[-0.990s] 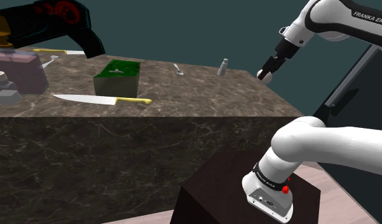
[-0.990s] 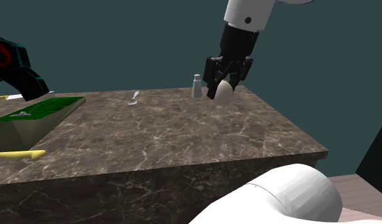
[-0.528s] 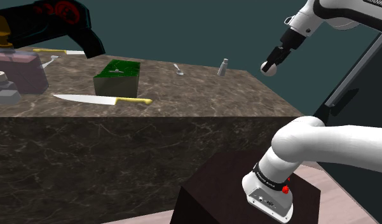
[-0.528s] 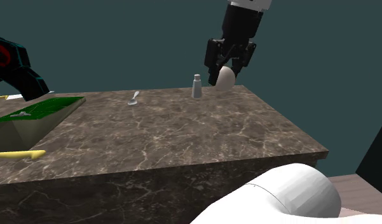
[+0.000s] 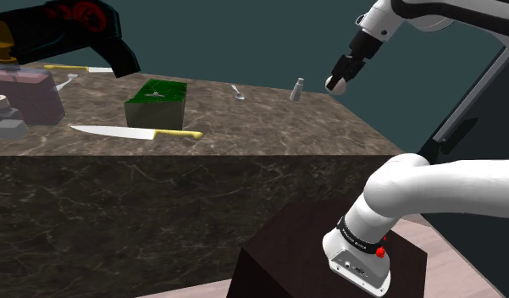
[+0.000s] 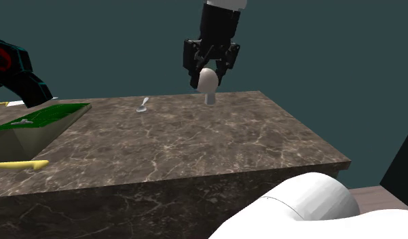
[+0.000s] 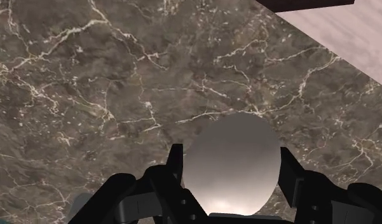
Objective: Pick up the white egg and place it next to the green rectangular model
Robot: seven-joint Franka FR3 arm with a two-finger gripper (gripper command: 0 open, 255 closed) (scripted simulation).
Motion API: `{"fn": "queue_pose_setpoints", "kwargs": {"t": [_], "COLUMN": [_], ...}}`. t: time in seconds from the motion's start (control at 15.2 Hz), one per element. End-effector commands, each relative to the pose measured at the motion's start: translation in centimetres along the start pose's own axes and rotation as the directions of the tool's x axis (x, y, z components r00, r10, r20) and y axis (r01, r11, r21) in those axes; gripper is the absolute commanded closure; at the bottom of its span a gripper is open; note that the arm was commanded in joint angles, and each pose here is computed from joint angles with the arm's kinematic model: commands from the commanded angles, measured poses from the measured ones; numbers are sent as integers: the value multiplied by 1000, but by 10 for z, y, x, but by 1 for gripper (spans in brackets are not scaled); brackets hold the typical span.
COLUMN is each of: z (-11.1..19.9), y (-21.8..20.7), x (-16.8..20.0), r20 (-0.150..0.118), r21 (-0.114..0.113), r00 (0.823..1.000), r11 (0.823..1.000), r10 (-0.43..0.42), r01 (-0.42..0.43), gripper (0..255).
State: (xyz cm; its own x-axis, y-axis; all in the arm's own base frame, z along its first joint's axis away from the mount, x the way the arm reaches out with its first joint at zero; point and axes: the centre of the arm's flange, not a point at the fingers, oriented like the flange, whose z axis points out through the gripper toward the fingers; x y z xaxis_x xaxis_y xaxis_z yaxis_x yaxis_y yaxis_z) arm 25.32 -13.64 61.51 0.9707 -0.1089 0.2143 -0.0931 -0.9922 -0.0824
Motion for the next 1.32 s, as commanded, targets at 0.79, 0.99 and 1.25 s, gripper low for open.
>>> {"fn": "queue_pose_setpoints", "kwargs": {"t": [0.79, 0.99, 1.25], "z": [35, 43, 54], "y": [-137, -166, -204], "x": [123, 149, 184], "r20": [-1, -1, -1], "r21": [0, 0, 0], "r00": [1000, 1000, 1000], "r11": [1000, 1000, 1000], "r10": [1, 1, 1], "r01": [-1, -1, -1], "gripper": [255, 255, 255]}}
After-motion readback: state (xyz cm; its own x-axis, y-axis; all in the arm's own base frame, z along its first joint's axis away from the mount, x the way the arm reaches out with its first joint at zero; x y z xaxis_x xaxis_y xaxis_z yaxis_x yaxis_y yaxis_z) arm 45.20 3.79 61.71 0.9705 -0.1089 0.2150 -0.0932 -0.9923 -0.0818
